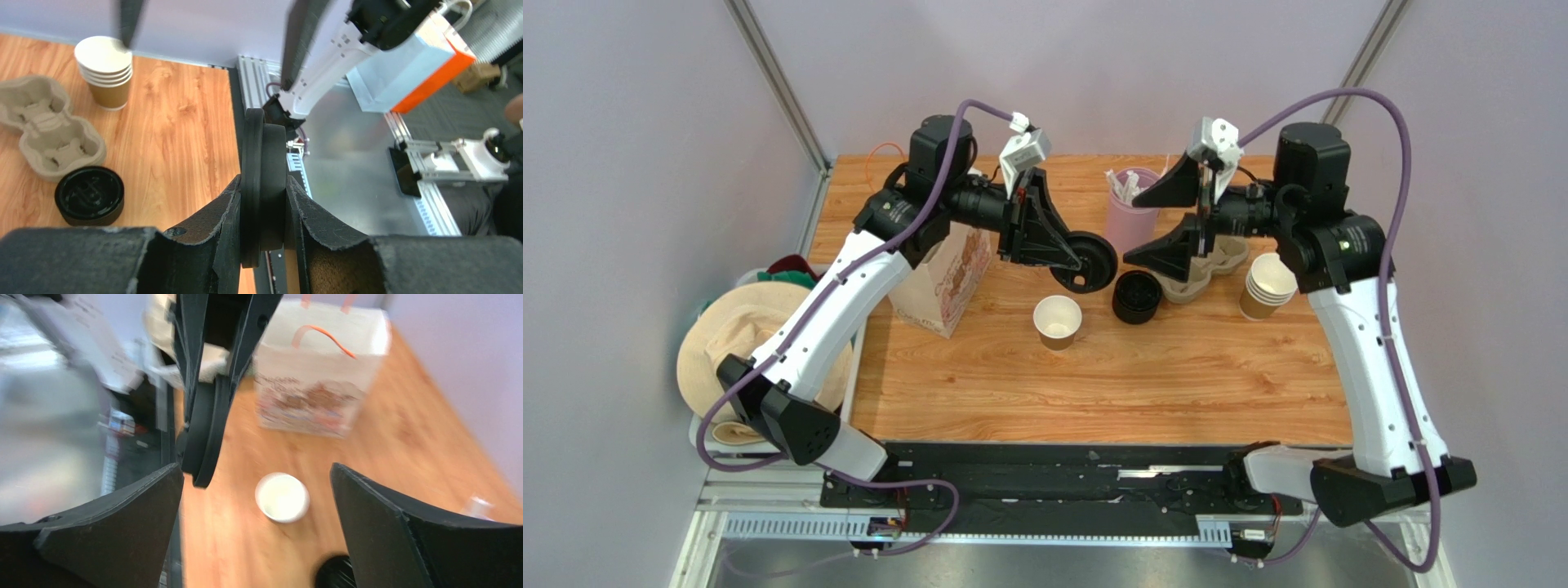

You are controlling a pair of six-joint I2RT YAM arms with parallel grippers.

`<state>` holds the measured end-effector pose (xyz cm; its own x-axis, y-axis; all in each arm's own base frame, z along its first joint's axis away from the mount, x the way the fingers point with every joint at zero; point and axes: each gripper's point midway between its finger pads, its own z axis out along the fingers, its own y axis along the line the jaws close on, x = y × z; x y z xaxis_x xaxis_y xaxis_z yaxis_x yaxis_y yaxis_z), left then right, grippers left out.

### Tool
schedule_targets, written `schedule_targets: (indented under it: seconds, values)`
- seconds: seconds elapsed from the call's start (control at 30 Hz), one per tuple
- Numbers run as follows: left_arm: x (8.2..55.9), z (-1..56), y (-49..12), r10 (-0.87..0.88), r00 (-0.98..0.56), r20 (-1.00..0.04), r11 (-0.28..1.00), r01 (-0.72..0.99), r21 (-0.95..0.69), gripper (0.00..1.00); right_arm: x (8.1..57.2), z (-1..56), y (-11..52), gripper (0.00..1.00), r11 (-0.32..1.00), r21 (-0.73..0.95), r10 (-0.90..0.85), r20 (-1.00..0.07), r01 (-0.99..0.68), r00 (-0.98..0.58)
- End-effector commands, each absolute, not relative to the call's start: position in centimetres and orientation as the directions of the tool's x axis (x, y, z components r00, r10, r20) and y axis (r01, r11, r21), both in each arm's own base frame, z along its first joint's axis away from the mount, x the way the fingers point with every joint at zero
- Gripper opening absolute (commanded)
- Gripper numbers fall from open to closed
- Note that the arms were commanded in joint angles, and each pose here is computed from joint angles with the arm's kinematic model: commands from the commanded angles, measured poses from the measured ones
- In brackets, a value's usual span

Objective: Pack the takeout coffee

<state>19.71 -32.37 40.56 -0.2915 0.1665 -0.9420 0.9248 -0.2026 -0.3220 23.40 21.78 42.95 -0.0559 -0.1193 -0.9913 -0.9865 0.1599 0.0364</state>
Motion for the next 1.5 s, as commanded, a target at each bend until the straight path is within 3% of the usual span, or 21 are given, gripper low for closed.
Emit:
schedule_targets:
  seconds: [0.0,0.07,0.23,0.33,0.57,0.73,1.03,1.47]
  values:
    - [22.6,41.4,-32.0,0.109,-0.393,-0.913,-0.053,0.915,-0.400,0.23,22.6,41.2,19.3,0.98,0.301,-0.310,-0.417,-0.893,-0.902,0.168]
    - [24.4,41.1,-31.6,0.079,-0.425,-0.902,0.002,0.905,-0.426,0.23,23.4,39.9,18.5,0.98,0.307,-0.407,-0.536,-0.821,-0.860,0.197]
    - [28.2,38.2,-31.1,0.023,-0.582,-0.813,0.131,0.808,-0.574,0.22,21.2,37.4,19.4,0.93,0.165,-0.520,-0.668,-0.684,-0.838,0.292]
    - [29.0,36.9,-31.2,0.017,-0.624,-0.781,0.165,0.772,-0.614,0.22,20.6,36.1,20.1,0.91,0.093,-0.555,-0.703,-0.625,-0.827,0.340]
    - [29.6,35.2,-31.5,-0.001,-0.695,-0.719,0.177,0.708,-0.684,0.22,22.3,32.3,23.1,0.77,0.010,-0.603,-0.785,-0.499,-0.798,0.367]
    - [29.8,34.1,-31.7,0.001,-0.713,-0.701,0.192,0.688,-0.699,0.22,22.8,32.6,25.3,0.66,0.025,-0.602,-0.764,-0.526,-0.798,0.373]
    - [28.5,33.6,-33.0,0.046,-0.684,-0.728,0.194,0.721,-0.665,0.22,21.6,34.5,27.2,0.65,0.014,-0.563,-0.704,-0.592,-0.827,0.391]
    - [27.8,34.4,-33.0,0.049,-0.668,-0.743,0.168,0.738,-0.653,0.22,23.0,31.9,28.0,0.57,-0.009,-0.565,-0.744,-0.548,-0.825,0.382]
